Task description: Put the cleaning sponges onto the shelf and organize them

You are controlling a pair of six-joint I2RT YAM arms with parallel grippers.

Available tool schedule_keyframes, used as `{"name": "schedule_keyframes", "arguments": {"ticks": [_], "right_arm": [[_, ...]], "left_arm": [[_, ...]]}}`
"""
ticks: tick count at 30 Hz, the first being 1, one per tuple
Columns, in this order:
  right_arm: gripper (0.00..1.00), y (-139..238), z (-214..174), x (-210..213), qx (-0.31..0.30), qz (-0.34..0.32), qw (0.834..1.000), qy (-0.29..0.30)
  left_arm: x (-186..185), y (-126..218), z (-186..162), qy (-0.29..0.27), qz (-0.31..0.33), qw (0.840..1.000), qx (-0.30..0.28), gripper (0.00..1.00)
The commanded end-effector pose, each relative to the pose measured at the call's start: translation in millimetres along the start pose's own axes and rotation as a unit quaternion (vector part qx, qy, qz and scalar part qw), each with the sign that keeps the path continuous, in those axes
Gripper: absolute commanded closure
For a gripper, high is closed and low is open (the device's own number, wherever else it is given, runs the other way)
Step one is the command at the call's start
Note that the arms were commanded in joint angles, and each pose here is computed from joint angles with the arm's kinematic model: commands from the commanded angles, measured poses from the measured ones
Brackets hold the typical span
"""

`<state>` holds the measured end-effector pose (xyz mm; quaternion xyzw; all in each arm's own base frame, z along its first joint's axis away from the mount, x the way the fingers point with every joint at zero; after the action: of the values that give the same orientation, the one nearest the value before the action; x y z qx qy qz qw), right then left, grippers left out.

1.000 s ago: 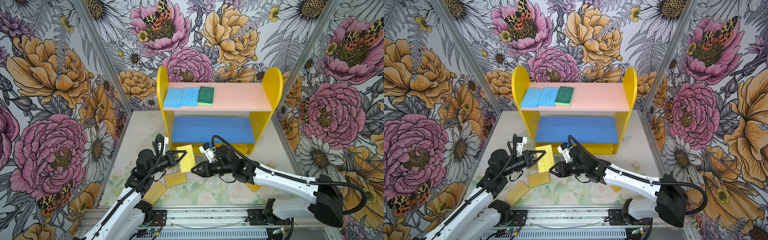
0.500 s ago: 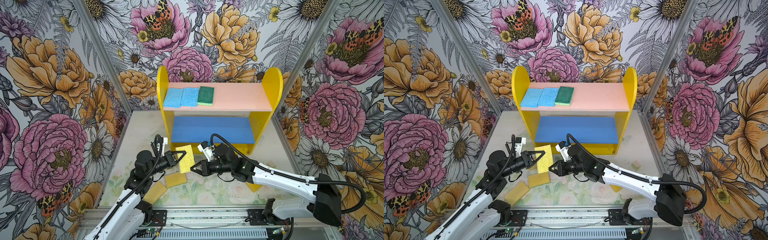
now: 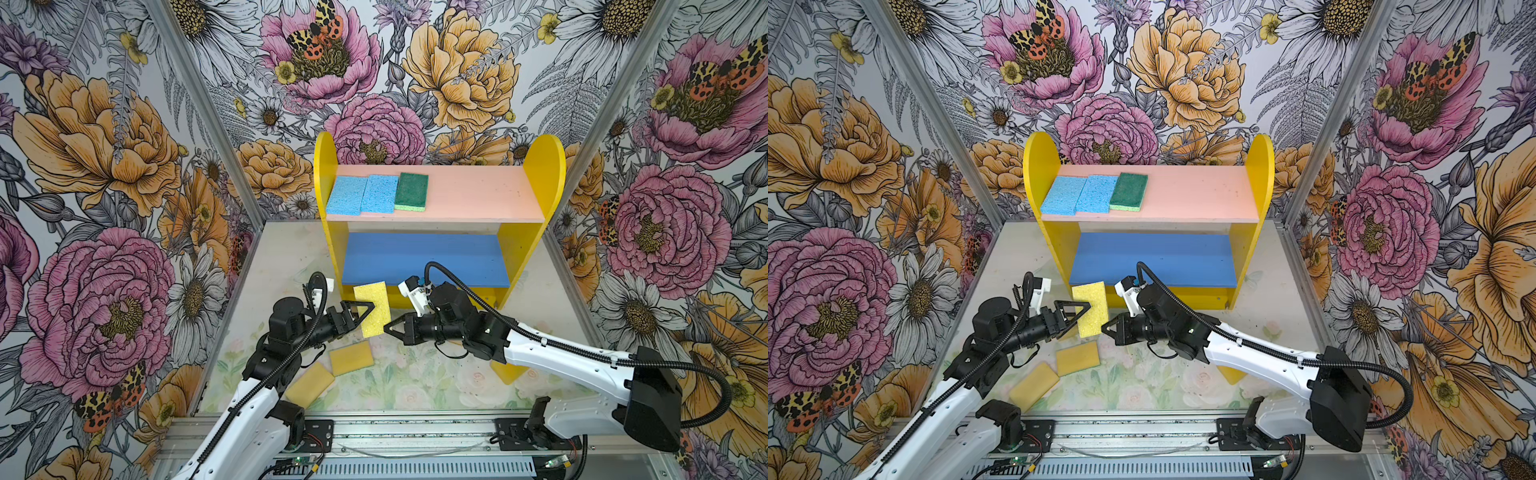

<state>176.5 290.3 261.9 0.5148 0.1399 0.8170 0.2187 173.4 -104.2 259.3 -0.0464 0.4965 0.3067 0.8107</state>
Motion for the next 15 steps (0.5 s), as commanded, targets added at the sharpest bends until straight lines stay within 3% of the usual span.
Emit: {"name": "schedule_keyframes", "arguments": {"ticks": [1,8,15], "right_arm": [[1.0,-2.2,13.1,5.3,-0.024,-0.001,1.0,0.01],[1.0,1.0,14.1,-1.3,-0.031,-0.025,0.999,0.0],[1.0,13.4,9.0,-4.7,-0.039,-0.043,0.998,-0.013]], "left_arm": [[-6.7,12.4,2.2,-0.031,0.019,0.999,-0.008,0.01],[-2.8,25.8,-2.2,-0.046,0.034,0.998,-0.021,0.01],[-5.0,43.2,3.6,-0.091,0.093,0.991,-0.041,0.01]]}}
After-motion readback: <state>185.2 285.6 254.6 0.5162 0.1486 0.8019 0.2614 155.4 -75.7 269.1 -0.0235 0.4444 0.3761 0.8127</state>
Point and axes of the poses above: each gripper's point midway between its finger pads, its own y axis back along the fingers, its own x axis along the line the jaws close on, z = x × y, the point moved 9 cm from there along y, back along the fingers, and after that the axes turned 5 degrees about -y, right-handed, at the moved point
